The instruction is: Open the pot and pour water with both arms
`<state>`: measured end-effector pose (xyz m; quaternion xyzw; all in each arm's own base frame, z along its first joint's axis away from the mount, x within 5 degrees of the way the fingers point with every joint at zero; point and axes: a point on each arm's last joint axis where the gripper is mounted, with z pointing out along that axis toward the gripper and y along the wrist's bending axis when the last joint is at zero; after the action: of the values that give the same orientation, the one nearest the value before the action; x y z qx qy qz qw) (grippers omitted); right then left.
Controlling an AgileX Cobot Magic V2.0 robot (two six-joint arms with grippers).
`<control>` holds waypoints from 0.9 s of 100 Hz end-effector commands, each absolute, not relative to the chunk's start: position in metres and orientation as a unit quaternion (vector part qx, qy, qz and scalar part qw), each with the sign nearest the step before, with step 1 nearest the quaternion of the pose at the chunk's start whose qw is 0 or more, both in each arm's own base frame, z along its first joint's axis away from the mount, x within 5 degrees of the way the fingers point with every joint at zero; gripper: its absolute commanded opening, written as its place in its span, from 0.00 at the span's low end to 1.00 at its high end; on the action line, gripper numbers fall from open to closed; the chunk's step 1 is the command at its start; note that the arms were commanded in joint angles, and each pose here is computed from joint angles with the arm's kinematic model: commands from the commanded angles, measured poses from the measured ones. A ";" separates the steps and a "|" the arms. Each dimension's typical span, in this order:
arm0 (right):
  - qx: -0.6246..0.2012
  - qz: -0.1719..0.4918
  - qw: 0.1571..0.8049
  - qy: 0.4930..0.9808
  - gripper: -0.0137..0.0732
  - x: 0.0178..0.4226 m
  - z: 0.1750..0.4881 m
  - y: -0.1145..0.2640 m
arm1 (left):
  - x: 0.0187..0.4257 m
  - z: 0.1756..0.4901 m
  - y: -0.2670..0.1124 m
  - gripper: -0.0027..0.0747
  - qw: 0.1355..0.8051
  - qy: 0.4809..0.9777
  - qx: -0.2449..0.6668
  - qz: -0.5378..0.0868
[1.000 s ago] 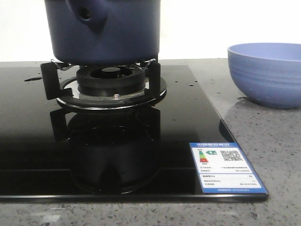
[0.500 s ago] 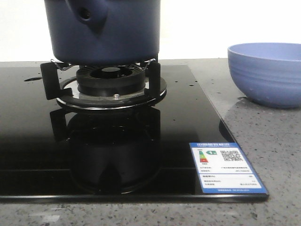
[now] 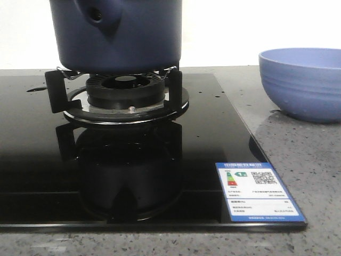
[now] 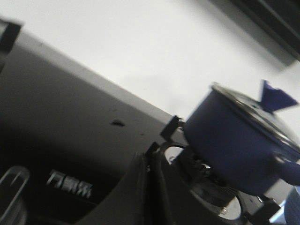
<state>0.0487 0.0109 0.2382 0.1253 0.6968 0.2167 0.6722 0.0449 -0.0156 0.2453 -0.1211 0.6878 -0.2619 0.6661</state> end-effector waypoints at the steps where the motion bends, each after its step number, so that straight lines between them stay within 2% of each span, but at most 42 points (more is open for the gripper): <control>1: 0.082 0.171 0.686 0.702 0.09 0.050 0.274 0.011 | 0.039 0.281 -0.017 0.01 0.684 0.693 -0.066 -0.218; 16: 0.002 0.116 0.629 0.769 0.09 0.065 0.306 0.015 | 0.043 0.319 -0.025 0.01 0.647 0.743 0.043 -0.162; 25: -0.030 0.104 0.596 0.796 0.08 0.077 0.322 0.018 | 0.048 0.336 -0.028 0.01 0.637 0.747 0.068 -0.178; 47: -0.071 0.121 0.587 0.797 0.09 0.092 0.344 0.026 | 0.057 0.356 -0.036 0.01 0.625 0.743 0.109 -0.211; 53: -0.085 0.125 0.585 0.797 0.10 0.093 0.346 0.028 | 0.059 0.360 -0.038 0.05 0.625 0.741 0.115 -0.217; 59: -0.092 0.130 0.581 0.798 0.17 0.093 0.346 0.030 | 0.061 0.363 -0.039 0.14 0.626 0.737 0.115 -0.228; 65: -0.095 0.138 0.576 0.800 0.29 0.094 0.347 0.032 | 0.065 0.365 -0.041 0.28 0.628 0.732 0.109 -0.240; 71: -0.092 0.144 0.574 0.801 0.46 0.095 0.347 0.033 | 0.068 0.367 -0.043 0.46 0.631 0.726 0.108 -0.250; 78: -0.091 0.143 0.575 0.800 0.65 0.097 0.347 0.033 | 0.073 0.368 -0.044 0.62 0.631 0.724 0.101 -0.260; 84: -0.090 0.143 0.576 0.800 0.72 0.098 0.347 0.033 | 0.079 0.368 -0.046 0.67 0.629 0.725 0.104 -0.260; 90: -0.088 0.142 0.580 0.797 0.71 0.099 0.348 0.033 | 0.084 0.368 -0.049 0.67 0.630 0.723 0.112 -0.260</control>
<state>0.0945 0.0332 0.3299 -0.0965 0.8271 0.1402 0.5356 0.0760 -0.0473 0.3508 0.1243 0.7527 -0.2467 0.5976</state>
